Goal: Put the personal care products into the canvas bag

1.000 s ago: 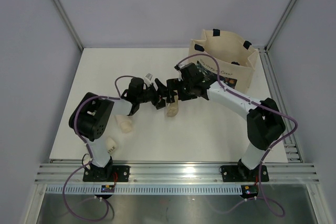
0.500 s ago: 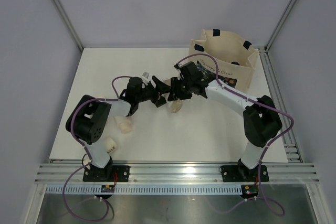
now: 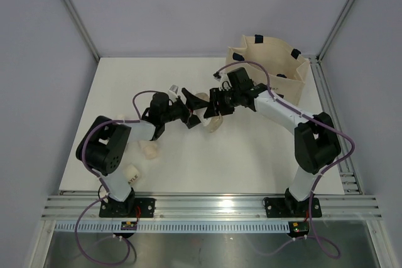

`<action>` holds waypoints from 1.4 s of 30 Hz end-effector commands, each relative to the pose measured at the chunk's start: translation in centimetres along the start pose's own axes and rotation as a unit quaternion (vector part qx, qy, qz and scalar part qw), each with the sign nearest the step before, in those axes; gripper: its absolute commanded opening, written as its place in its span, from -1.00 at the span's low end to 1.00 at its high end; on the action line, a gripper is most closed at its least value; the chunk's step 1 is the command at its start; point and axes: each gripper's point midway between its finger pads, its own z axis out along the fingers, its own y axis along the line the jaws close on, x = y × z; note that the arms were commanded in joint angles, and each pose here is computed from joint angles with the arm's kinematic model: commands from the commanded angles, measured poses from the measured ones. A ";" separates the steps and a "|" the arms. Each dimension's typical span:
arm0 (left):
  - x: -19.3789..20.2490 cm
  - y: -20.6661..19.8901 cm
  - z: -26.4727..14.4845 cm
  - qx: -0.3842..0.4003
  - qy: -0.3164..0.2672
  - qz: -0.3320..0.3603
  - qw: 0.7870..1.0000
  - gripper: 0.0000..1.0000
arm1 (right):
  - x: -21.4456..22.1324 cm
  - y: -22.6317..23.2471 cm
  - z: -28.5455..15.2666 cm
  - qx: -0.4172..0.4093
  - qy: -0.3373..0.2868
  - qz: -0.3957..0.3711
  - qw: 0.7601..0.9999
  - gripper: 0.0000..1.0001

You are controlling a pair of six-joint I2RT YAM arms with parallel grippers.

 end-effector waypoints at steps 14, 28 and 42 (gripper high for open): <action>0.3 -15.0 -2.8 0.113 0.014 0.229 0.967 0.97 | -5.1 6.8 -8.8 -0.232 -0.065 -0.042 0.970 -1.00; 0.8 -19.1 -4.6 0.145 0.007 0.298 0.943 0.98 | -10.4 8.5 -16.5 -0.294 -0.139 -0.010 0.946 -1.00; -0.8 -17.7 -6.7 0.099 -0.018 0.351 0.931 0.98 | -15.6 5.9 -26.0 -0.290 -0.259 -0.006 0.921 -1.00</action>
